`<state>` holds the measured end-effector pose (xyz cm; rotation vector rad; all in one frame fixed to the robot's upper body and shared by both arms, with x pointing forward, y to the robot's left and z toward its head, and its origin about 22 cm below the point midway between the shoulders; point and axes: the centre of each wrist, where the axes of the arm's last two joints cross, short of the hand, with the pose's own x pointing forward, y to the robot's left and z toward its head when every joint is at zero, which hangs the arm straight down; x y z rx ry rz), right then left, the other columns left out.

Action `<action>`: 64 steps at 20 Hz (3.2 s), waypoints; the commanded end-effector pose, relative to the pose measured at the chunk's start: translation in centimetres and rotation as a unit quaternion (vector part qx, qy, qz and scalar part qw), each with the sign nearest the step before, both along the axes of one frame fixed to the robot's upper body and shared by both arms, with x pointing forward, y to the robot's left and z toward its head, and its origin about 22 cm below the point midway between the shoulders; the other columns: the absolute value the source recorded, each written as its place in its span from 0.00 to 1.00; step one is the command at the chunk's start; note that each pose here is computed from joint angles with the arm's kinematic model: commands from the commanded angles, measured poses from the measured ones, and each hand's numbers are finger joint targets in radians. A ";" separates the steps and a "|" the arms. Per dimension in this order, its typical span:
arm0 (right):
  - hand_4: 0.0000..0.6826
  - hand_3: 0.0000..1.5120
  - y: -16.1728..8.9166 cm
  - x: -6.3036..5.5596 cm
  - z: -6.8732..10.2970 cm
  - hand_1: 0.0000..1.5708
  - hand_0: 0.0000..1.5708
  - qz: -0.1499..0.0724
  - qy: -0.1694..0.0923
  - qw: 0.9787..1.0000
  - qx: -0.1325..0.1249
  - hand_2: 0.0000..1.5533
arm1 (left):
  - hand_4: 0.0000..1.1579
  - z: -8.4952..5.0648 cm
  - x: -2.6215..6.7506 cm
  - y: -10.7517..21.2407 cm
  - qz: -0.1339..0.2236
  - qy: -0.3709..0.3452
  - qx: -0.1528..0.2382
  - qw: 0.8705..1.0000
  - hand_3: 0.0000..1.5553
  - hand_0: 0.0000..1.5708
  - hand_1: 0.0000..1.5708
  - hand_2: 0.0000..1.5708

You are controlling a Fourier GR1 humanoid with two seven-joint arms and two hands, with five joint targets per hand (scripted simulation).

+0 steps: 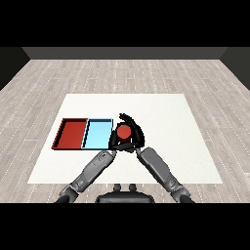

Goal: Pick the red can and put it in the red box

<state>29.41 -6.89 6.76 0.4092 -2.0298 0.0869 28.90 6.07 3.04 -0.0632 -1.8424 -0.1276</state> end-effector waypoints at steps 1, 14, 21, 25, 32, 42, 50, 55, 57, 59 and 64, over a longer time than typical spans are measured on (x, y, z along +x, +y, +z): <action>0.00 0.00 -0.9 0.2 -0.6 0.00 0.00 -0.007 -0.013 1.000 -0.003 0.00 | 0.99 1.4 -2.48 -0.6 -0.007 -0.004 -0.006 1.000 0.95 1.00 1.00 1.00; 0.00 0.00 -5.9 -0.6 7.0 0.00 0.00 -0.104 -0.086 0.990 0.027 0.00 | 0.97 -2.8 -0.78 2.6 0.020 0.026 -0.003 0.999 0.95 1.00 1.00 1.00; 0.00 0.00 -12.6 -1.2 5.3 0.00 0.00 -0.143 -0.062 0.987 0.050 0.00 | 0.98 0.6 0.78 7.3 0.050 -0.001 0.002 0.999 0.94 1.00 1.00 1.00; 0.00 0.00 -15.3 -2.0 4.2 0.00 0.00 -0.168 -0.046 0.984 0.023 0.00 | 0.97 2.7 1.54 8.9 0.075 -0.032 0.043 0.996 0.94 1.00 1.00 1.00; 0.00 0.00 -18.6 -2.8 -1.9 0.00 0.00 -0.199 0.019 0.979 -0.028 0.00 | 0.97 4.9 1.85 13.5 0.121 -0.021 0.085 0.989 0.91 1.00 1.00 0.99; 0.00 0.00 -18.5 -5.5 -8.4 0.00 0.00 -0.210 0.074 0.975 -0.022 0.00 | 0.95 4.4 6.94 21.5 0.203 0.036 0.213 0.955 0.93 0.98 0.98 0.85; 0.00 0.00 -20.4 -4.9 -6.8 0.00 0.00 -0.209 0.050 0.976 -0.034 0.00 | 0.94 -3.7 6.00 29.1 0.294 0.167 0.234 0.912 0.96 1.00 1.00 1.00; 0.00 0.00 -20.0 -3.7 -5.7 0.00 0.00 -0.199 0.022 0.979 -0.042 0.00 | 0.88 -5.9 5.84 31.2 0.326 0.219 0.271 0.879 0.94 0.94 0.94 0.95; 0.00 0.00 -20.4 -3.6 -6.0 0.00 0.00 -0.203 0.006 0.979 -0.036 0.00 | 0.87 -6.7 5.65 31.4 0.343 0.257 0.279 0.859 0.89 0.90 0.90 0.90; 0.00 0.00 -20.8 -5.1 -6.5 0.00 0.00 -0.210 0.004 0.977 -0.042 0.00 | 0.71 -7.0 5.43 31.9 0.343 0.288 0.292 0.845 0.53 0.44 0.44 0.48; 0.00 0.00 -19.0 -5.0 -6.6 0.00 0.00 -0.194 -0.011 0.980 -0.042 0.00 | 0.61 -8.1 5.41 31.0 0.349 0.337 0.281 0.828 0.00 0.51 0.51 0.48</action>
